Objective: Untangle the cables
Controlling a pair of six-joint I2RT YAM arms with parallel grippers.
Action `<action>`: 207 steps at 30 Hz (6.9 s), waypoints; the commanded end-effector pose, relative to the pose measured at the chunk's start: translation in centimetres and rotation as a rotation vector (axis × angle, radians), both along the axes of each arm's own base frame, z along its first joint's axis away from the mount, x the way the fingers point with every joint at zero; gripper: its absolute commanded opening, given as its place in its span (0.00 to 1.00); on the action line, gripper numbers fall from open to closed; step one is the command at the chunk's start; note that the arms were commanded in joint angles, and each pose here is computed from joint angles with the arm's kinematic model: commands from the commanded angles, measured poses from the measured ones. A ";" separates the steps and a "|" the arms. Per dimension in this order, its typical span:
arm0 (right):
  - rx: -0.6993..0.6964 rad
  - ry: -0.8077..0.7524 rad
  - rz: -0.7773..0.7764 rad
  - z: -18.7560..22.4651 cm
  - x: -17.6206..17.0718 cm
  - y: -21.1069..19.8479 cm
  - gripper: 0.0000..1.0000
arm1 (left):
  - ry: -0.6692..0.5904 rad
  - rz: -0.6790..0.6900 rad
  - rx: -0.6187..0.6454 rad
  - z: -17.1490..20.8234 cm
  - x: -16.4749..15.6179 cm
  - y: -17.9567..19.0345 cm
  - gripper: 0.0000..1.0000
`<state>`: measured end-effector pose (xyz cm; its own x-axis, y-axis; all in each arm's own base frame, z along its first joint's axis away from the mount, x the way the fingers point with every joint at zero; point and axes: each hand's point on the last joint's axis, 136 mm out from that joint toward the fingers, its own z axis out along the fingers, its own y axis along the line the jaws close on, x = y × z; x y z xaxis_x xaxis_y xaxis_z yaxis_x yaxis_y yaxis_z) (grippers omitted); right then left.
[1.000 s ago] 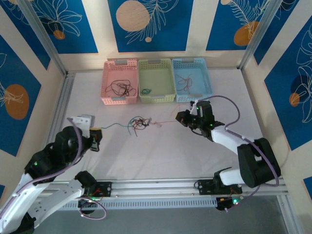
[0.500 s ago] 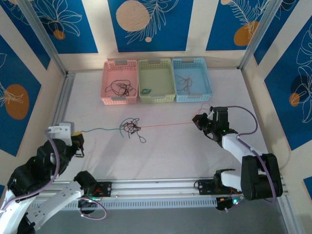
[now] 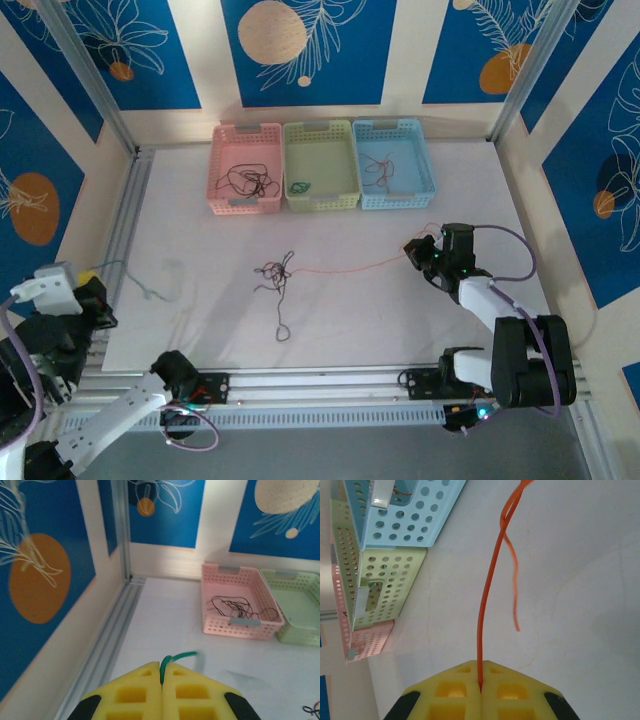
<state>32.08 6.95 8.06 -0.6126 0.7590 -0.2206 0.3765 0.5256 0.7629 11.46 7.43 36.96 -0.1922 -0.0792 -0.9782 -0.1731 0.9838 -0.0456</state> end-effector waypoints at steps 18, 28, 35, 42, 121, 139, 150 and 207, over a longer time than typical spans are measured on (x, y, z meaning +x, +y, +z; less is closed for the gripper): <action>-0.017 0.009 0.012 -0.5 0.0 0.5 0.00 | -0.011 -0.422 -0.082 4.3 6.8 -14.0 0.00; -0.044 0.000 0.037 -0.2 0.1 1.2 0.00 | 0.069 -0.534 -0.053 3.6 19.5 -27.9 0.00; -0.052 -0.004 0.047 -0.1 0.1 1.4 0.00 | 0.131 -0.518 -0.053 1.1 29.0 -32.6 0.00; -0.051 -0.006 0.053 -0.1 0.2 1.5 0.00 | 0.136 -0.476 -0.033 -1.6 37.2 -34.1 0.00; -0.040 -0.011 0.085 0.0 0.5 2.2 0.00 | 0.727 -0.431 -0.069 -30.8 21.4 -28.8 0.00; -0.059 0.016 0.032 -0.4 -0.1 1.3 0.00 | 0.208 -0.065 0.090 -2.9 12.9 -10.7 0.00; -0.062 0.020 0.022 -0.5 -0.2 1.1 0.00 | -0.034 0.146 0.203 8.8 5.0 -2.0 0.00; -0.120 -0.168 0.415 8.1 -5.4 7.3 0.51 | 0.356 -0.509 0.020 -6.1 16.2 -24.3 0.00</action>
<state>29.00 11.52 15.64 -0.7258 0.5519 -0.4105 0.0991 0.6745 0.7315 27.37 -16.44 29.92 -0.5251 0.1737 -0.8331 0.3061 0.9520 0.0055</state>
